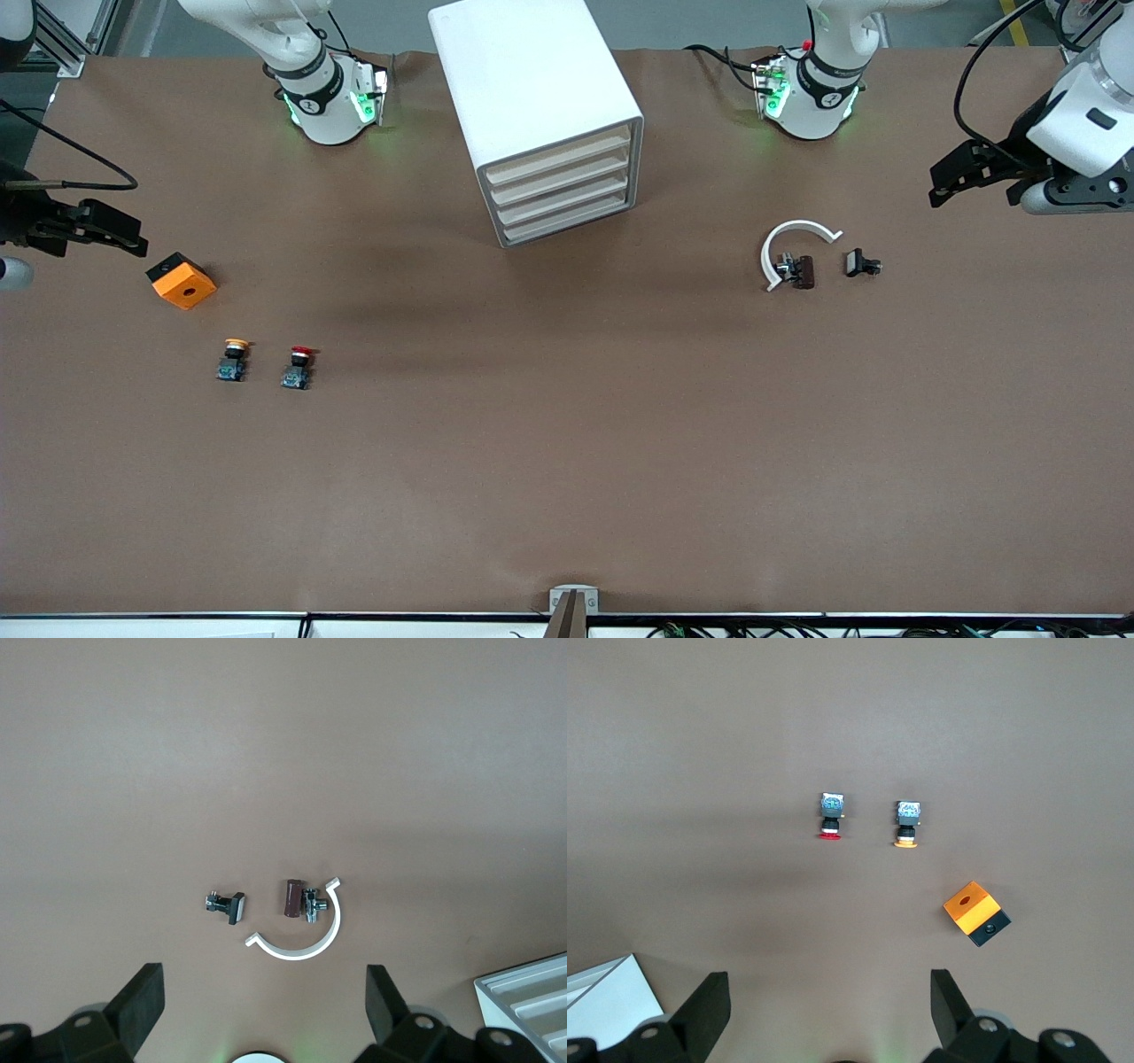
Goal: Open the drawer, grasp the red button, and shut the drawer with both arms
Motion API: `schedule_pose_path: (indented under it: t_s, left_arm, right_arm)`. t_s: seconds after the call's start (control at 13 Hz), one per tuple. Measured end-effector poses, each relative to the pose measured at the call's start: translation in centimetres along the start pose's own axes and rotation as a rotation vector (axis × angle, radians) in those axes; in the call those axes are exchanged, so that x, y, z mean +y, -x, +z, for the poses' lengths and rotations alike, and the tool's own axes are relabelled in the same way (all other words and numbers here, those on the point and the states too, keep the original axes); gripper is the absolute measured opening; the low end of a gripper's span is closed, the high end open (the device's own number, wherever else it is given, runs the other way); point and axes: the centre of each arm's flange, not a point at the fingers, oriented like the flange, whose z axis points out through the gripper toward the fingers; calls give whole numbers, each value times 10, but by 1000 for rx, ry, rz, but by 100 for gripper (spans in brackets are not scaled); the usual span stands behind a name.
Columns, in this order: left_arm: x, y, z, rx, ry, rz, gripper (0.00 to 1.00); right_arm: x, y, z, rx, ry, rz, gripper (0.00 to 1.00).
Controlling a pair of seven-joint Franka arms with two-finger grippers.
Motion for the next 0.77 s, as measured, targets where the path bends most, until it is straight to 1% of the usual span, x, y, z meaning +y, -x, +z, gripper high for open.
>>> schedule_pose_path:
  t_s: [0.54,0.77]
  left_arm:
    - [4,1,6,-13,-3,7,100]
    - [-1,-3,7,3,0,-2,100]
  right_arm:
    - [0,0,0,0,0,0,100]
    - [0,0,0,0,0,0,100]
